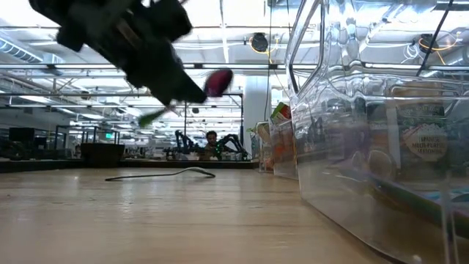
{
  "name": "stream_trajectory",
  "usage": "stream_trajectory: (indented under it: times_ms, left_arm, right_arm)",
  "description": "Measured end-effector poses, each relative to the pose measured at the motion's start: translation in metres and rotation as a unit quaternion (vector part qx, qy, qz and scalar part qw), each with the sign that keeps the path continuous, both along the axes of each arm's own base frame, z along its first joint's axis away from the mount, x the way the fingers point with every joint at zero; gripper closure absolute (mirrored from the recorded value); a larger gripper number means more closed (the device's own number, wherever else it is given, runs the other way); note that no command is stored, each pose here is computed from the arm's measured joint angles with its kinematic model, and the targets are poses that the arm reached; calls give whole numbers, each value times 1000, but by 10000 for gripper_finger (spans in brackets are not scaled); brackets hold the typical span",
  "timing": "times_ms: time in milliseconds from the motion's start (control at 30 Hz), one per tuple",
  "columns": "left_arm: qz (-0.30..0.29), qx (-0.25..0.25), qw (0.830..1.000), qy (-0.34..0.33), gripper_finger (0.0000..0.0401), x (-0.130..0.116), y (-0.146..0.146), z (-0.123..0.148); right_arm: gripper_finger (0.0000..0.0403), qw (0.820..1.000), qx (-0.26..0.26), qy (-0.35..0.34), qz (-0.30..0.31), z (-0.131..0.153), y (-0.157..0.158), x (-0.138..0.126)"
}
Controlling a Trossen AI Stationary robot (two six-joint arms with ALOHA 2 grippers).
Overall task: Pick & Place Food Item
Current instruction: Put the purple spoon into the bottom transparent bin
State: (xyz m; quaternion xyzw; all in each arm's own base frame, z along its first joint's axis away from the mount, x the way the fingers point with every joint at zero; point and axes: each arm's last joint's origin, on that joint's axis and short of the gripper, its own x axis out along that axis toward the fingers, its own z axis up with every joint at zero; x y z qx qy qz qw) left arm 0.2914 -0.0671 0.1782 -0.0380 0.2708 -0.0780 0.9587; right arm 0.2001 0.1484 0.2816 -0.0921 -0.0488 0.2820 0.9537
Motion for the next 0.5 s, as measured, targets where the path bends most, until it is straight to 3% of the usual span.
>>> stream_trajectory:
  times_ms: [133,233,300,400,500]
  left_arm:
    - [-4,-1,996,-93,397,-27,8,24]
    - [12,-5,986,-167,396,-53,17,24]
    - [30,-13,972,-231,397,-70,24,22]
    - [50,-36,938,-341,397,-90,30,22]
    - [53,-43,921,-384,397,-98,28,24]
  right_arm:
    - [154,999,-6,18,-43,-1,-5,-1]
    - [154,997,-8,22,-67,-1,-7,-2]
    - [154,996,-11,19,-88,0,-9,-1]
    - [154,993,-13,18,-116,-1,-15,3]
    - [154,990,0,18,-139,-2,-23,13]
